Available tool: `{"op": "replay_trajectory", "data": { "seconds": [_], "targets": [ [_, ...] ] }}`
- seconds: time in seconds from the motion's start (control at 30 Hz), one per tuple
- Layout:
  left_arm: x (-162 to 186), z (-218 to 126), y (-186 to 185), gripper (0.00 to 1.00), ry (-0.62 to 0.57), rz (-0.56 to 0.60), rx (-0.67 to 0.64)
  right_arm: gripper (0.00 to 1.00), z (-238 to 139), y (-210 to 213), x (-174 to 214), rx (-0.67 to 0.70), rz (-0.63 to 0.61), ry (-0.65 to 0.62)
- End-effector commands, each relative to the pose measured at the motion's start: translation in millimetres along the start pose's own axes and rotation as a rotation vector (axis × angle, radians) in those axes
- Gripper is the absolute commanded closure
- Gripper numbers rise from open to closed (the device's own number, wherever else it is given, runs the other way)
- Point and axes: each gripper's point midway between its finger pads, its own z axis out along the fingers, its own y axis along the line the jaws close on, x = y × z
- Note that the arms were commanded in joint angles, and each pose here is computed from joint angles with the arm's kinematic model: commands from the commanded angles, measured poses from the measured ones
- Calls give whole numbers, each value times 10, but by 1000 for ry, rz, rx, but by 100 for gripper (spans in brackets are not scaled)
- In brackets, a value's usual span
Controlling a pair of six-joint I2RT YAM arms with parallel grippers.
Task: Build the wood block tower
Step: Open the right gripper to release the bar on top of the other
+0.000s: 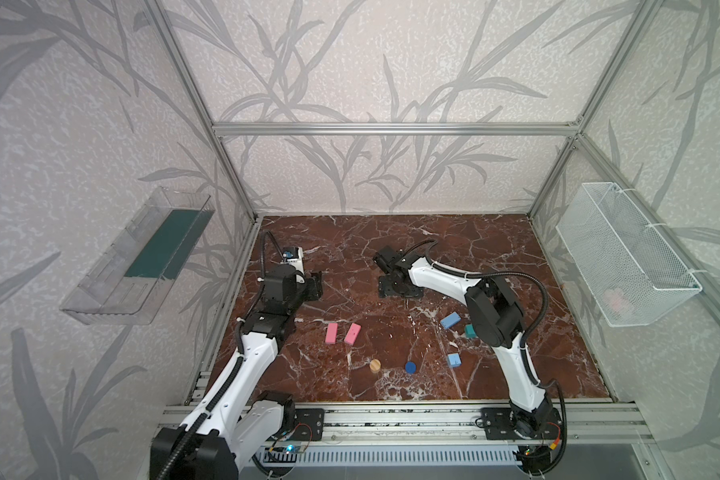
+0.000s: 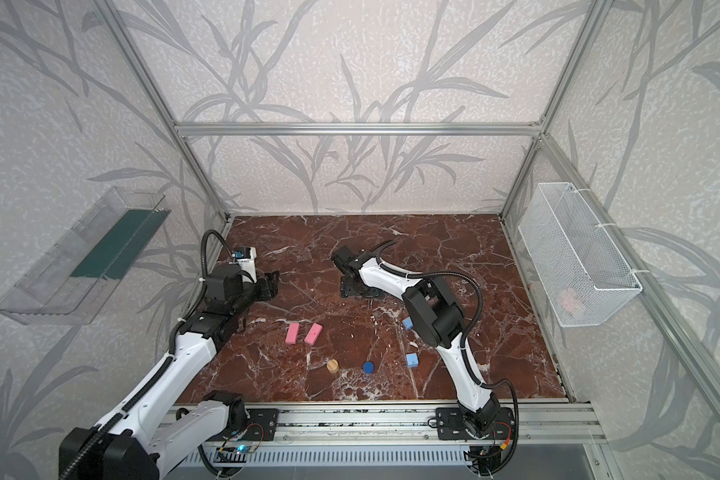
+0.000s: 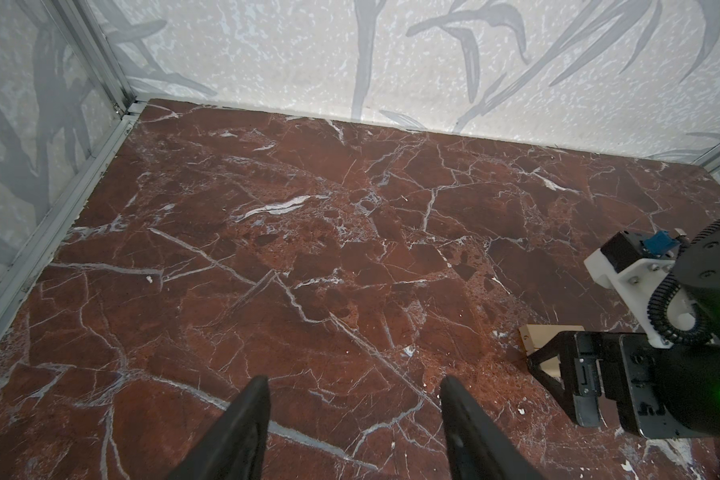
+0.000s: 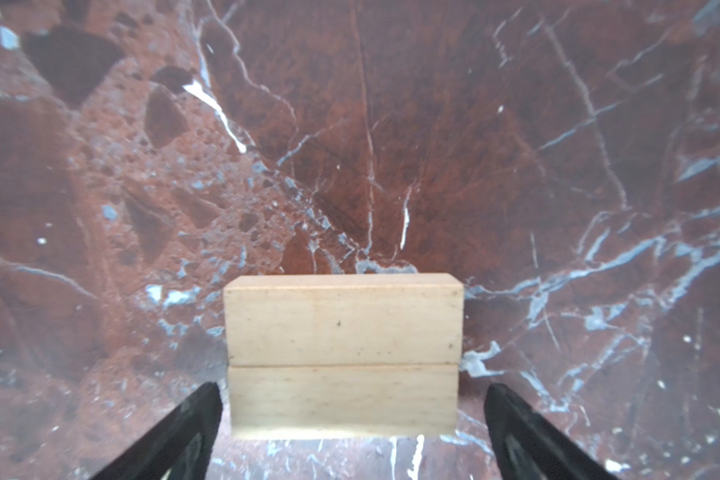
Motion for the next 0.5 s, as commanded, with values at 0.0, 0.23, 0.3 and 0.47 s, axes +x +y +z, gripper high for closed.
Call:
{"op": "replay_trajectory", "data": {
  "seconds": [0.0,0.23,0.3,0.47],
  "targets": [
    [-91,-56,-5,36,-27,15,-3,1,-277,-10,-105,-16,-2,-38],
    [-94,-54,-8,36,-26,16,-2,1,-519,16,-169,-46,-6,-79],
    [-93,-52,-10,36,-26,16,-1,1,-630,9,-201,-60,-5,-102],
    [-94,-49,-25,36,-23,11,6,1,-927,-71,-251,-88,-8,-174]
  ]
}}
